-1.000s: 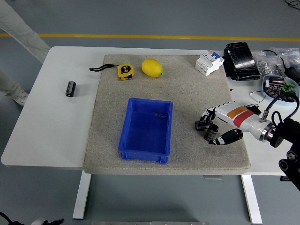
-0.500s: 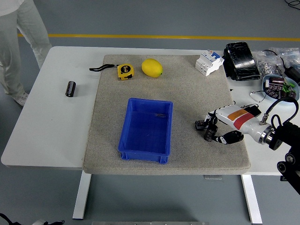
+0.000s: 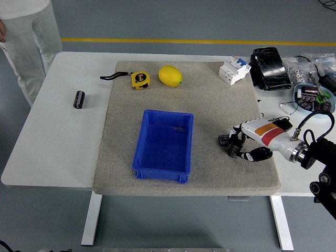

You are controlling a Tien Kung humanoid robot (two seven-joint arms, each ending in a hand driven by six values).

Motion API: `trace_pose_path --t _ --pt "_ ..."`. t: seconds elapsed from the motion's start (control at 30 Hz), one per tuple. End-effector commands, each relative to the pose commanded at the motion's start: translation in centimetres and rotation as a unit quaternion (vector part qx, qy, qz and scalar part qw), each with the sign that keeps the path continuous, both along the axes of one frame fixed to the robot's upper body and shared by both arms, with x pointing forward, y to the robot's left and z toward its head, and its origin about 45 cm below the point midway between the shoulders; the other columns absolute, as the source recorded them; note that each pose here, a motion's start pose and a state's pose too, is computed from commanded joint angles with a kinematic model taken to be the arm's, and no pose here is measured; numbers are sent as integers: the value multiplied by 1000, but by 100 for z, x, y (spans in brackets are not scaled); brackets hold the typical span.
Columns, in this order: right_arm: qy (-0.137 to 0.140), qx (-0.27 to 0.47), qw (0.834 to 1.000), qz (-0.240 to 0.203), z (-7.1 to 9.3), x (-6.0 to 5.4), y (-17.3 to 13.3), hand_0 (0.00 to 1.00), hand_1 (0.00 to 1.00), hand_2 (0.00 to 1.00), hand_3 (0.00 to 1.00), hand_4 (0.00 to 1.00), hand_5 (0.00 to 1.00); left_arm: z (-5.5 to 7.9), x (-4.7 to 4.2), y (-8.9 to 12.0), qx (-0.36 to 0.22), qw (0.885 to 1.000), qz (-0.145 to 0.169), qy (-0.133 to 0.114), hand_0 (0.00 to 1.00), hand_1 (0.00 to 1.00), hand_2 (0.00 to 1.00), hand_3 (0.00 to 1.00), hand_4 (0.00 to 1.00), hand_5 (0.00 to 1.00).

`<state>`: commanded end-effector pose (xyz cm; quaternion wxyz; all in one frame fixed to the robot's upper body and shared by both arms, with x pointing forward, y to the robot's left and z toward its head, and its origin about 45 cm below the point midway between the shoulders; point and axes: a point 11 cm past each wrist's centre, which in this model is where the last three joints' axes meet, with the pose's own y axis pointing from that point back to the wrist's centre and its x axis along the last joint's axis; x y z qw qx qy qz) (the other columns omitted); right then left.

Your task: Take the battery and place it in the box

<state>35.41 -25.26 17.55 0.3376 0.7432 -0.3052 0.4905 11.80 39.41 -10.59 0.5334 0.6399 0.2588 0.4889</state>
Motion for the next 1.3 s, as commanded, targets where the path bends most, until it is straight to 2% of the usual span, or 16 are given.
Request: trace_pose_path --t 0.17,0.53,0.63,0.87,1.07,1.3 --pt "-13 6 1000 -1 109 28 -4 391 397 430 452 737 2 5 8 10 1 1000 -1 -1 610 557 658 703 717 716" --pt "-52 22 998 12 470 120 85 391 397 430 452 737 2 17 49 18 1 1000 -1 -6 607 552 658 703 719 720" --pt "-68 32 997 34 637 126 254 390 397 431 451 737 2 22 56 25 1 1000 -3 -5 607 554 657 704 718 717" --pt "-82 59 991 91 864 96 706 389 398 433 454 741 2 27 57 41 4 1000 -3 -5 602 548 651 703 718 716" --pt "-76 60 984 148 879 44 1122 418 403 439 472 740 2 29 56 49 6 1000 0 -7 600 543 646 702 718 713" --pt "-63 38 974 214 762 -61 1583 423 405 440 481 738 2 37 82 52 9 1000 1 -12 597 541 646 701 718 713"
